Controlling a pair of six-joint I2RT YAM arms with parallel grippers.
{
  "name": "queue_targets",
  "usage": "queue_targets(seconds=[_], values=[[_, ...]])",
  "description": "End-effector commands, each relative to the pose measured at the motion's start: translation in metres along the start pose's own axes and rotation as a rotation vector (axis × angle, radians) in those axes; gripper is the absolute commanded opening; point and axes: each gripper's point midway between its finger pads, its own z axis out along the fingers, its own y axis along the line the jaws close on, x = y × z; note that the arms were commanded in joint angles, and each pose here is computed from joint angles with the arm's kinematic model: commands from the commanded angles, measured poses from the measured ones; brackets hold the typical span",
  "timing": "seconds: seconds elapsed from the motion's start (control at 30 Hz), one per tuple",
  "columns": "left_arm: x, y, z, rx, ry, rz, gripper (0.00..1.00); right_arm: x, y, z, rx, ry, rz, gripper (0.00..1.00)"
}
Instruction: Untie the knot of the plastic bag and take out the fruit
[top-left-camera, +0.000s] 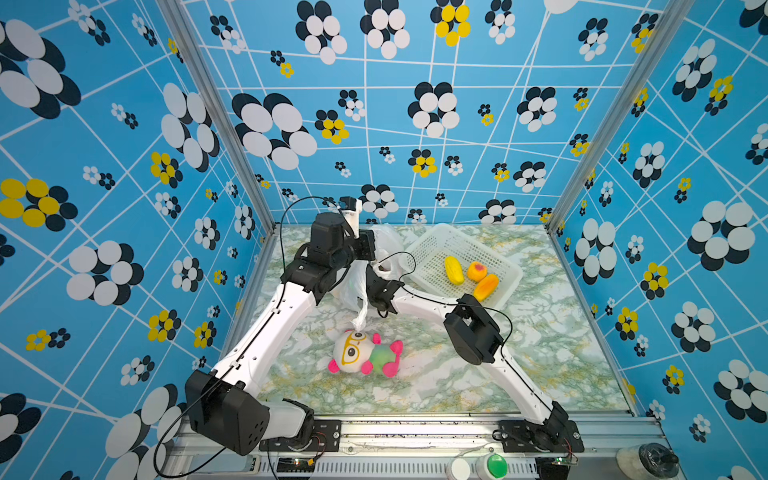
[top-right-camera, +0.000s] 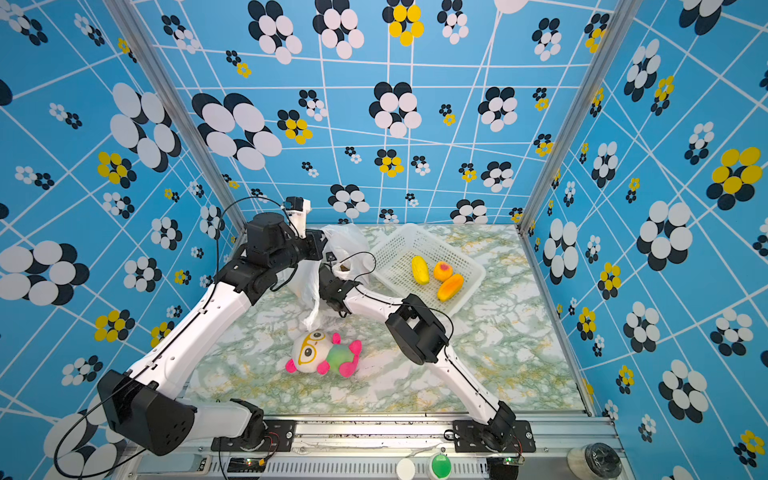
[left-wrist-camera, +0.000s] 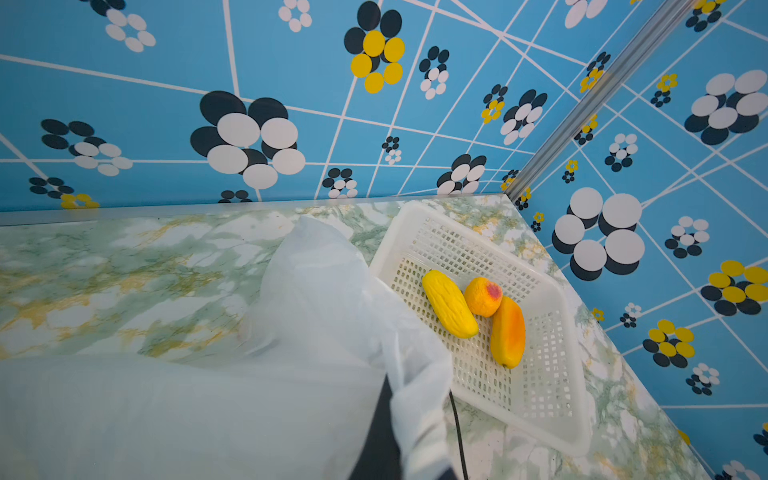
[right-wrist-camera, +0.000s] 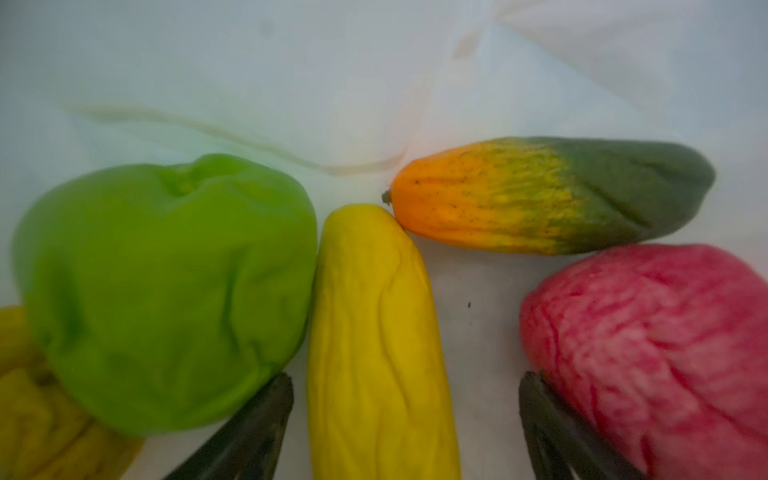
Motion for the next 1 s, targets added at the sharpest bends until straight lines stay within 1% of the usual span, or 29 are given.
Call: queue_targets(seconds=[0.0, 0.17, 0.33, 0.43, 0.57, 0.7, 0.83, 0.97], values=[[-0.013, -0.002, -0.002, -0.012, -0.028, 0.044, 0.00, 0.010, -0.002, -0.004, 0.003, 0.036, -0.024, 0.89], [-0.008, 0.008, 0.010, -0.055, -0.001, 0.026, 0.00, -0.012, -0.005, -0.035, 0.012, -0.027, -0.070, 0.93], [-0.004, 0.012, 0.021, -0.064, 0.022, 0.000, 0.00, -0.028, -0.022, -0.051, 0.068, -0.077, -0.089, 0.96], [-0.002, 0.012, 0.023, -0.060, 0.034, -0.002, 0.00, -0.034, -0.038, -0.050, 0.135, -0.088, -0.103, 0.96], [-0.003, 0.011, 0.022, -0.055, 0.030, -0.002, 0.00, -0.035, -0.059, -0.045, 0.193, -0.076, -0.080, 0.96], [-0.003, 0.010, 0.022, -0.052, 0.030, -0.001, 0.00, -0.033, -0.074, -0.042, 0.251, -0.065, -0.085, 0.99], [-0.004, 0.009, 0.020, -0.050, 0.029, -0.002, 0.00, -0.027, -0.079, -0.035, 0.271, -0.040, -0.093, 0.99], [-0.003, 0.009, 0.020, -0.049, 0.028, -0.002, 0.00, -0.020, -0.083, -0.026, 0.263, -0.006, -0.080, 0.99]])
